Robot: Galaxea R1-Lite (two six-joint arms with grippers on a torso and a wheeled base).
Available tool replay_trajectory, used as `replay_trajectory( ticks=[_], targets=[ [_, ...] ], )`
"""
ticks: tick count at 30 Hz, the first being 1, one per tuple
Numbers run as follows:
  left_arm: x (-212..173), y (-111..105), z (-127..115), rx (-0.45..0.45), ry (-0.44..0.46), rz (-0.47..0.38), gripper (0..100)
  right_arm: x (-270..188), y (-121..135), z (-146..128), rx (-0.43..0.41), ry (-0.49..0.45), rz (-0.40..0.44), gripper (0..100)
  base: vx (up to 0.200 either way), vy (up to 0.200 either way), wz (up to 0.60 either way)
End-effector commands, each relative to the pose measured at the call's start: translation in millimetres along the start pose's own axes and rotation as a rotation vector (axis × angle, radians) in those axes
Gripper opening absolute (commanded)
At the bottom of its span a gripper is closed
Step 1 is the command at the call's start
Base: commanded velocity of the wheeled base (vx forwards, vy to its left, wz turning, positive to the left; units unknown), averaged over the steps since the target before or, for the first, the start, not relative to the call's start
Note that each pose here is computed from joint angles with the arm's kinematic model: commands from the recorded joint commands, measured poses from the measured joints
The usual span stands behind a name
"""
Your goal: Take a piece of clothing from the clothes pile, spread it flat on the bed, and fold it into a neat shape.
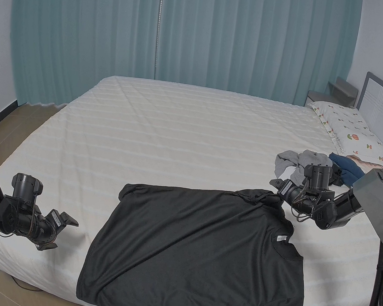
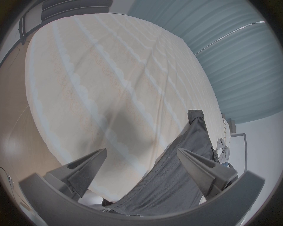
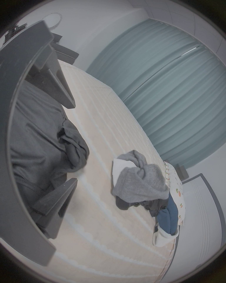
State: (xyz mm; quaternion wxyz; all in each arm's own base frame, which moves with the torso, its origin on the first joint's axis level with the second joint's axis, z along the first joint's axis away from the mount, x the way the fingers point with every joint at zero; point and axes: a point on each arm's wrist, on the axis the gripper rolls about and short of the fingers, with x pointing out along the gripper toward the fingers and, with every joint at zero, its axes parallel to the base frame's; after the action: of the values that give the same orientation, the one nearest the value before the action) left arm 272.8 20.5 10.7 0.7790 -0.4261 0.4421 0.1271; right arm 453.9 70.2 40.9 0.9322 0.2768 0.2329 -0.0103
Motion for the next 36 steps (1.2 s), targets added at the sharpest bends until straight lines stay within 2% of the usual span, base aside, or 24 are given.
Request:
replay_trajectory(
  ticks=[1, 6, 9, 15, 21, 22, 25, 30, 31, 36],
  targets=[
    [1, 0, 0, 0.001, 0.002, 0.002, 100, 0, 38, -15, -0.039, 0.059, 0.053, 100, 0.0, 0.0, 0.0],
    [1, 1, 0, 0.0, 0.002, 0.004, 100, 21, 46, -25, -0.047, 0.124, 0.008, 100, 0.0, 0.0, 0.0],
    [1, 1, 0, 0.0, 0.002, 0.004, 100, 34, 46, -36, -0.016, 0.159, -0.012, 100, 0.0, 0.0, 0.0],
    [1, 0, 0, 0.001, 0.001, 0.003, 100, 57, 41, -44, 0.013, 0.165, -0.053, 100, 0.0, 0.0, 0.0],
    [2, 1, 0, 0.001, 0.001, 0.004, 100, 65, 44, -42, 0.048, 0.155, -0.051, 100, 0.0, 0.0, 0.0],
    [2, 1, 0, 0.002, 0.002, 0.004, 100, 68, 44, -42, 0.051, 0.157, -0.056, 0, 0.0, 0.0, 0.0],
    [2, 1, 0, 0.002, 0.002, 0.004, 100, 74, 44, -41, 0.058, 0.151, -0.059, 0, 0.0, 0.0, 0.0],
    [2, 1, 0, 0.002, 0.002, 0.004, 100, 83, 51, -34, 0.077, 0.064, -0.048, 0, 0.0, 0.0, 0.0],
    [2, 1, 0, 0.002, 0.002, 0.004, 100, 85, 58, -26, 0.112, 0.009, -0.013, 0, 0.0, 0.0, 0.0],
    [2, 1, 0, 0.001, 0.003, 0.005, 100, 85, 66, -20, 0.139, -0.075, 0.048, 0, 0.0, 0.0, 0.0]
  ],
)
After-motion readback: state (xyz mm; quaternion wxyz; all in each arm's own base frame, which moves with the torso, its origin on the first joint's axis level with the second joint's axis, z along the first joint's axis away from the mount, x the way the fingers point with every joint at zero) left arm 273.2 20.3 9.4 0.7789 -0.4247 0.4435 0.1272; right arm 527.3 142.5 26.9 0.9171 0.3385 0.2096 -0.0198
